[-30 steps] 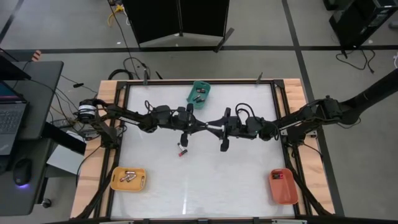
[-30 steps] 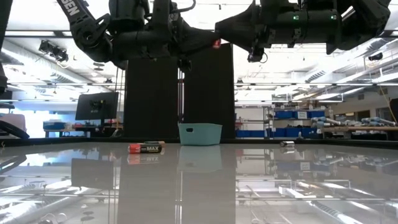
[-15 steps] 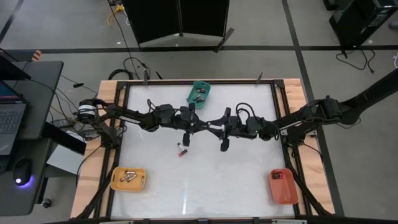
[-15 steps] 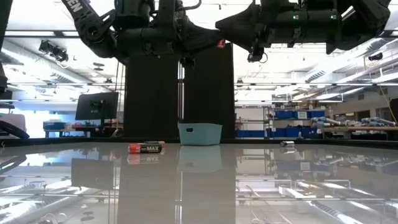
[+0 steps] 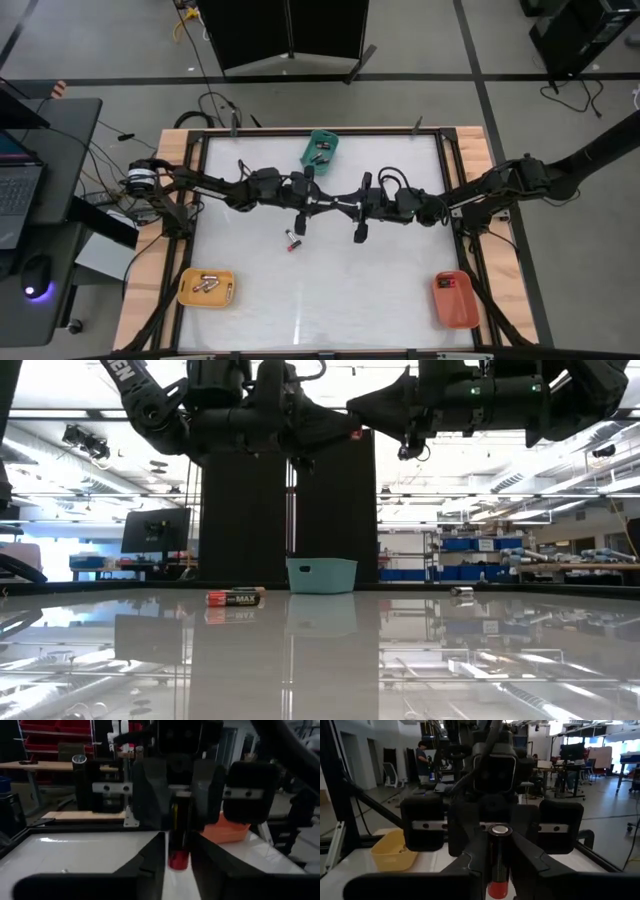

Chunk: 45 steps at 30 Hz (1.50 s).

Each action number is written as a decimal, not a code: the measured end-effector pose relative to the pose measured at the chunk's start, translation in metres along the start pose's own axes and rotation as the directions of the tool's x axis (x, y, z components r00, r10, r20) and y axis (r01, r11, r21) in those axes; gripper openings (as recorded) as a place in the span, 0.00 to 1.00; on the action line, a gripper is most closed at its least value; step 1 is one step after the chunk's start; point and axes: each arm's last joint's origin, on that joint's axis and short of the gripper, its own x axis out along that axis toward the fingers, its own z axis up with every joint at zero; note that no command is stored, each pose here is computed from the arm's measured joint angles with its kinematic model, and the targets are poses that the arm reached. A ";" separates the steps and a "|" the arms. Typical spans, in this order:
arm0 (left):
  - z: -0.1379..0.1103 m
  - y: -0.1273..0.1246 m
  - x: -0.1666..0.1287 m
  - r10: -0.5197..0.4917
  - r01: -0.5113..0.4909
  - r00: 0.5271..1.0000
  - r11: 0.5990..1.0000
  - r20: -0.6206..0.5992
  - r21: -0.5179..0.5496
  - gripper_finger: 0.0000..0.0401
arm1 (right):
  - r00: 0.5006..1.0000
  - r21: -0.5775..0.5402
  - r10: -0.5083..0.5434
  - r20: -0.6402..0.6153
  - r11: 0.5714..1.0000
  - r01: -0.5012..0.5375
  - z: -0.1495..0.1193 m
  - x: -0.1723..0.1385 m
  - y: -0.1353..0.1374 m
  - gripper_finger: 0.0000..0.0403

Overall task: Sort batteries
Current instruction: Put the red battery into the orange bin

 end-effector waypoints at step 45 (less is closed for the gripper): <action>0.027 -0.053 -0.090 0.254 -0.118 0.851 0.945 -0.460 0.304 0.35 | -0.112 0.099 0.124 -0.986 0.973 0.211 0.054 -0.145 0.122 0.16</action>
